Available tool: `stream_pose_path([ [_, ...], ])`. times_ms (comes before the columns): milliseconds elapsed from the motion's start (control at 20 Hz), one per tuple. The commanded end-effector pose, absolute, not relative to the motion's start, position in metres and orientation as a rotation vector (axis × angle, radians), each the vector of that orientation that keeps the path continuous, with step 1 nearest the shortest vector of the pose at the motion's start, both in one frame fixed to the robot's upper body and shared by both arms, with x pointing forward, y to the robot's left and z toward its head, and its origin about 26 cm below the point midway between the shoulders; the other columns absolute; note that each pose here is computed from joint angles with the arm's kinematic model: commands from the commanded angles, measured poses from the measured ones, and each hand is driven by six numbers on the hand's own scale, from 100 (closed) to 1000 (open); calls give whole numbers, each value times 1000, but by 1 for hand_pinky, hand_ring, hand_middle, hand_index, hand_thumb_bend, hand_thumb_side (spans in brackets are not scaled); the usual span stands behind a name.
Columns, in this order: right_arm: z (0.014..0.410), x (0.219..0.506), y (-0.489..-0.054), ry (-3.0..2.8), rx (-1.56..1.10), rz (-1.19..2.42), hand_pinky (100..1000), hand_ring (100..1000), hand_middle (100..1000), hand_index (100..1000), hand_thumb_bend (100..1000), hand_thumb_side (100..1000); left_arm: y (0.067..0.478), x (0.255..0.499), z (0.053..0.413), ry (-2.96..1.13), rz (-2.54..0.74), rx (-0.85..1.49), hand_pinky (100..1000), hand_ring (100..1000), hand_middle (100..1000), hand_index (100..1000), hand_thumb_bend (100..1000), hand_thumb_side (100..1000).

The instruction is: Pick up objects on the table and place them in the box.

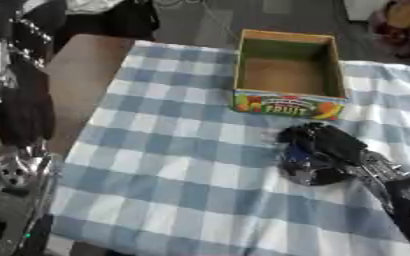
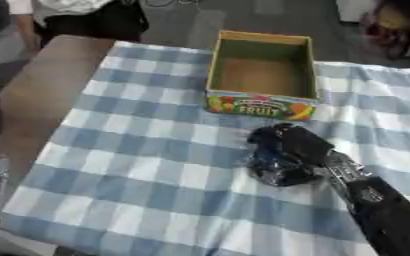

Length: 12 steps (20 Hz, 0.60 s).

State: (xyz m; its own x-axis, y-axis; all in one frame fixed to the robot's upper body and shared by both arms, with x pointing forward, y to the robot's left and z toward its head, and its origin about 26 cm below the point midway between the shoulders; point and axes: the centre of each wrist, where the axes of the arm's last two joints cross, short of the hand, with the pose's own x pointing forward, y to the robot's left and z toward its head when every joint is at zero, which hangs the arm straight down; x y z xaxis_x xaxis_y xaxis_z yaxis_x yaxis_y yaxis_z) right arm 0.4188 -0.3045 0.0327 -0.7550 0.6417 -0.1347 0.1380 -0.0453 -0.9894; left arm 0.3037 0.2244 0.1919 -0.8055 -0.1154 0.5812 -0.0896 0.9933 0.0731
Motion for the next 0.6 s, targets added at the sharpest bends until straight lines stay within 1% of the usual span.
stream_pose_path([
  [50,28,416,-313,-1916,-805,1789,100,266,430,586,105,1000,226,302,200,-2541,-64,145,855,748,865,853,288,1000],
  [100,29,416,-312,-1956,-805,1757,100,155,319,429,100,1000,226,302,200,-2541,-64,146,855,748,865,853,287,1000],
  [150,31,416,-311,-2002,-810,1718,100,176,340,457,100,1000,226,302,200,-2541,-64,146,855,748,865,853,287,1000],
  [200,32,416,-310,-2036,-817,1688,100,100,207,308,100,1000,226,302,200,-2541,-64,146,855,748,865,853,287,1000],
  [300,34,416,-307,-2121,-840,1607,100,100,120,225,100,1000,226,302,200,-2541,-64,146,855,748,865,853,287,1000],
  [350,34,416,-306,-2155,-848,1576,100,100,100,201,100,1000,226,302,200,-2541,-64,146,855,748,865,853,287,1000],
  [600,29,413,-304,-2239,-857,1494,100,100,100,157,100,1000,226,302,200,-2541,-63,145,855,748,865,852,287,1000],
])
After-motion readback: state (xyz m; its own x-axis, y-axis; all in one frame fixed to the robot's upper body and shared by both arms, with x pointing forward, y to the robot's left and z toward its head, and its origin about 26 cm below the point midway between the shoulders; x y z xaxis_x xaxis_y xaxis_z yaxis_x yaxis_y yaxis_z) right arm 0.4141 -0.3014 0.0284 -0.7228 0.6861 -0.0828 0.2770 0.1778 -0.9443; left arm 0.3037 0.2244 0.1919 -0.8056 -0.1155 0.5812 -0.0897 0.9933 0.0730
